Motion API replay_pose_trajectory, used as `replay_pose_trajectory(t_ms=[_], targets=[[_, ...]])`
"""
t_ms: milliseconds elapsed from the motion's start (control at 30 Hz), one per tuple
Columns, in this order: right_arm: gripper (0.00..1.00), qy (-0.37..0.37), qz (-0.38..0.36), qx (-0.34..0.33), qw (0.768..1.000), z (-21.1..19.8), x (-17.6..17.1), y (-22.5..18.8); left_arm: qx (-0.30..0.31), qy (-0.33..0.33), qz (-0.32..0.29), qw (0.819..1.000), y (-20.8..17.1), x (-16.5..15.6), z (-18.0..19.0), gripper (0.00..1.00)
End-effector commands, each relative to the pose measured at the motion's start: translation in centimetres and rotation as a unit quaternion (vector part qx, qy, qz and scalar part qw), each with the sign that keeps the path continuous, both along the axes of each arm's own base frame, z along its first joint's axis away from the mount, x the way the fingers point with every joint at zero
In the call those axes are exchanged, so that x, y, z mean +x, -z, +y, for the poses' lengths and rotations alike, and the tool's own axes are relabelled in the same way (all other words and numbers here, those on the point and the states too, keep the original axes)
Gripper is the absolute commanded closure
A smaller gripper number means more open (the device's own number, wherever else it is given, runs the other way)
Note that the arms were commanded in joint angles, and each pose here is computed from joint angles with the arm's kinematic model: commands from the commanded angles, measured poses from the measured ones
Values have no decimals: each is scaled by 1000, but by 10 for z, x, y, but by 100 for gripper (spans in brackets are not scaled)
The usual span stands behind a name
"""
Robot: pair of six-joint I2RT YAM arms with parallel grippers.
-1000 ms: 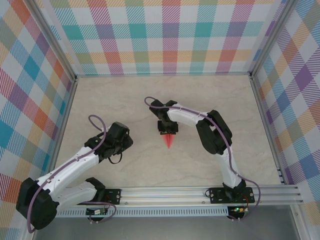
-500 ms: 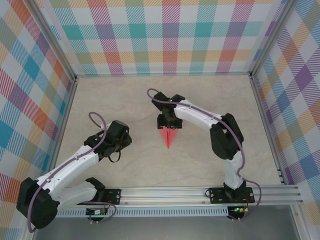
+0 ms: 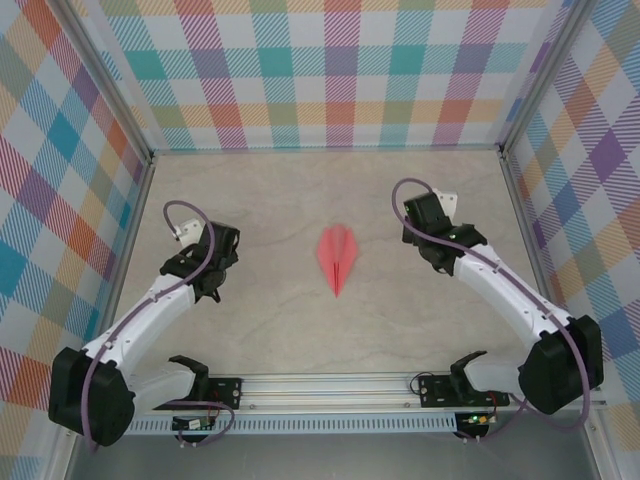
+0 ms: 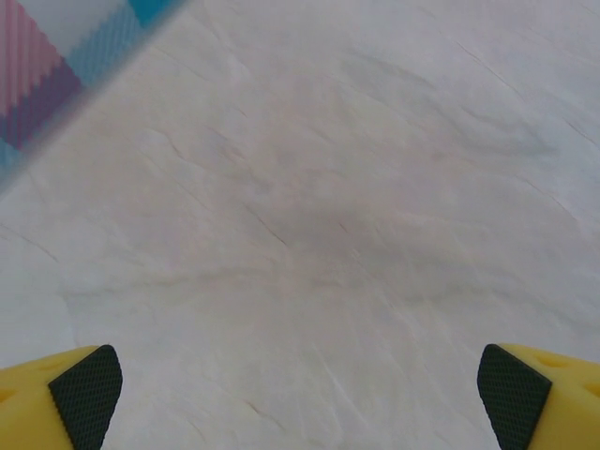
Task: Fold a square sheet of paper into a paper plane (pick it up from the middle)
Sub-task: Reset both arms
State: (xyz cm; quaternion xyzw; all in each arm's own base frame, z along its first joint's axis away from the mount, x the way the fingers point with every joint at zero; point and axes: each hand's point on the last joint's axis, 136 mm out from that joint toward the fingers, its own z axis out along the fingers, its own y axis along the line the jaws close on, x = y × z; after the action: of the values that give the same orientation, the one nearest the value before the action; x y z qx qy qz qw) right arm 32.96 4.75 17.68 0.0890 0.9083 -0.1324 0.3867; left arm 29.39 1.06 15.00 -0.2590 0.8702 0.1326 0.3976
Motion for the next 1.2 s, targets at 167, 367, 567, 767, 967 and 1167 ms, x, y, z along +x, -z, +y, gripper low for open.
replay_pose_trajectory(t_ms=[167, 367, 567, 767, 967, 1167], targets=[[0, -78, -61, 8, 995, -26, 51, 64, 103, 35, -55, 993, 20, 54, 28, 0], [0, -142, -140, 17, 980, -19, 71, 76, 105, 104, -87, 985, 45, 93, 6, 0], [0, -202, -194, 97, 955, -16, 60, 80, 73, 159, -130, 976, 56, 100, 1, 0], [0, -187, -185, 113, 958, -24, 68, 86, 42, 181, -164, 969, 67, 99, 1, 0], [0, -176, -185, 110, 961, -27, 67, 86, 41, 182, -155, 970, 68, 98, 0, 0], [0, -176, -186, 109, 960, -27, 67, 86, 42, 182, -156, 970, 68, 98, 0, 0]])
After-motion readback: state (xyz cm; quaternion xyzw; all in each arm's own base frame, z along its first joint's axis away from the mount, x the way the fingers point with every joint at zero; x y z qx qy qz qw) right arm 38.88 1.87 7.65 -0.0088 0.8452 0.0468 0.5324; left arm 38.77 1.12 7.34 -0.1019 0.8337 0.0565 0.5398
